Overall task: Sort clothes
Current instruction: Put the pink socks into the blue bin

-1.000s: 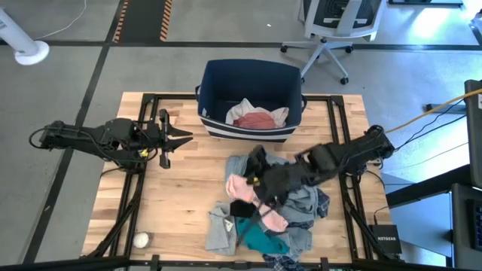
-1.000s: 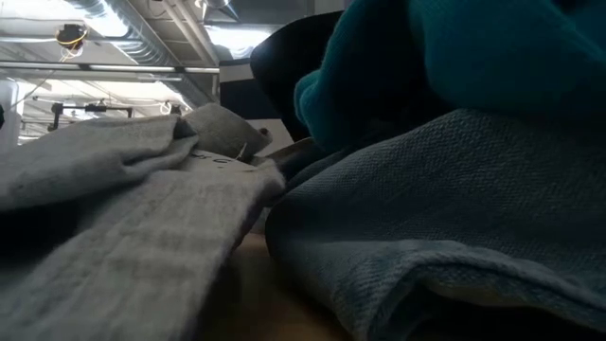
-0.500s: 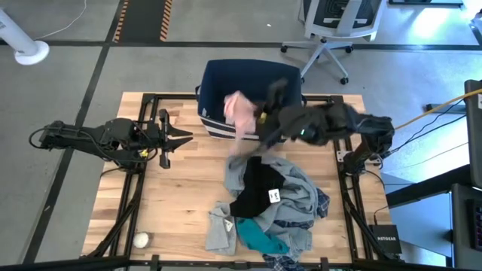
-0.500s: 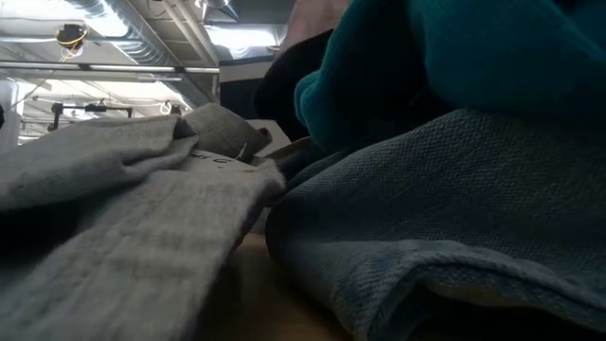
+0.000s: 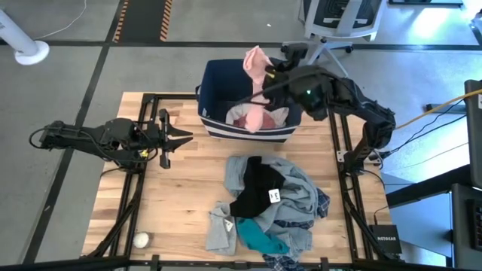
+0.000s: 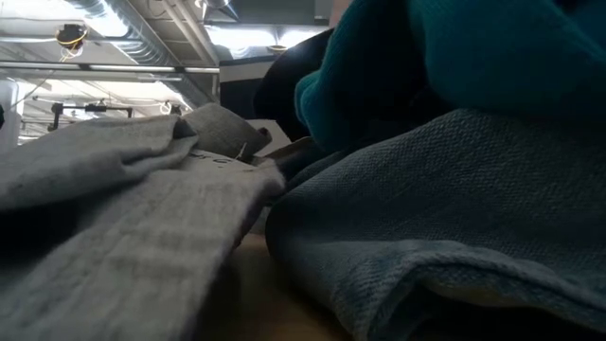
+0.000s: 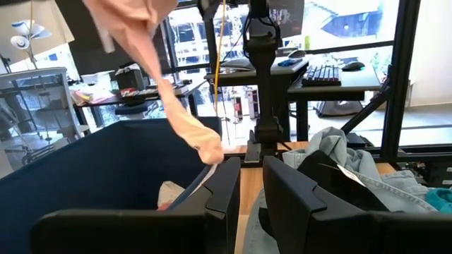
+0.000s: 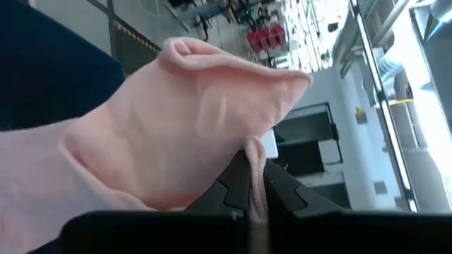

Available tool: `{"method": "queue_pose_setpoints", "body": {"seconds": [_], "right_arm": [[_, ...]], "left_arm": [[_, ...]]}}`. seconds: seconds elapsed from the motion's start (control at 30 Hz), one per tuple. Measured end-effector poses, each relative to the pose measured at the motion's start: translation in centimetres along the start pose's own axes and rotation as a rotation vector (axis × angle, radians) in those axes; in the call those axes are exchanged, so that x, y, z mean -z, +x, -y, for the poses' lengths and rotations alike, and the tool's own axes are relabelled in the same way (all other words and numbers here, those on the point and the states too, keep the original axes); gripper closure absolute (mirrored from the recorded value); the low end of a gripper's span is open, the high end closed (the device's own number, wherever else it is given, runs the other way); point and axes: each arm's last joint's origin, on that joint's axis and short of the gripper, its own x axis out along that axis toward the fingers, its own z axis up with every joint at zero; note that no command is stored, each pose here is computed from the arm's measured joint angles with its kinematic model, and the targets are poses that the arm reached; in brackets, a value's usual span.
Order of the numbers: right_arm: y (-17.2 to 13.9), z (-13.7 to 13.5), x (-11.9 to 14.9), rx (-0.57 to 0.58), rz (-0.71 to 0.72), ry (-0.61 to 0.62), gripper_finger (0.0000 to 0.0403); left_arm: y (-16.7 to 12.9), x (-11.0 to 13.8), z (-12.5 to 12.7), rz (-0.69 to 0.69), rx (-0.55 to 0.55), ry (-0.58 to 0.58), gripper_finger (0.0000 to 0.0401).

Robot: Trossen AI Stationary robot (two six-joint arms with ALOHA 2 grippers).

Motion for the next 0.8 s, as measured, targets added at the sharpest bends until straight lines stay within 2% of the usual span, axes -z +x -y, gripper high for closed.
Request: {"method": "queue_pose_setpoints", "body": {"seconds": [0.33,0.5,0.8], "right_arm": [[0.8,-0.6,1.3,-0.054,-0.084,-0.021,0.0375],[0.7,-1.3,1.9,-0.127,-0.095,-0.012,0.0374],[0.3,-3.3,3.1,-0.379,-0.125,0.017,0.0380]], "left_arm": [[0.0,0.0,0.0,0.000,0.000,0.000,0.0342],[0.0,0.0,0.0,0.000,0.000,0.000,0.0342],[0.0,0.0,0.0,0.000,0.000,-0.003,0.0342]]}}
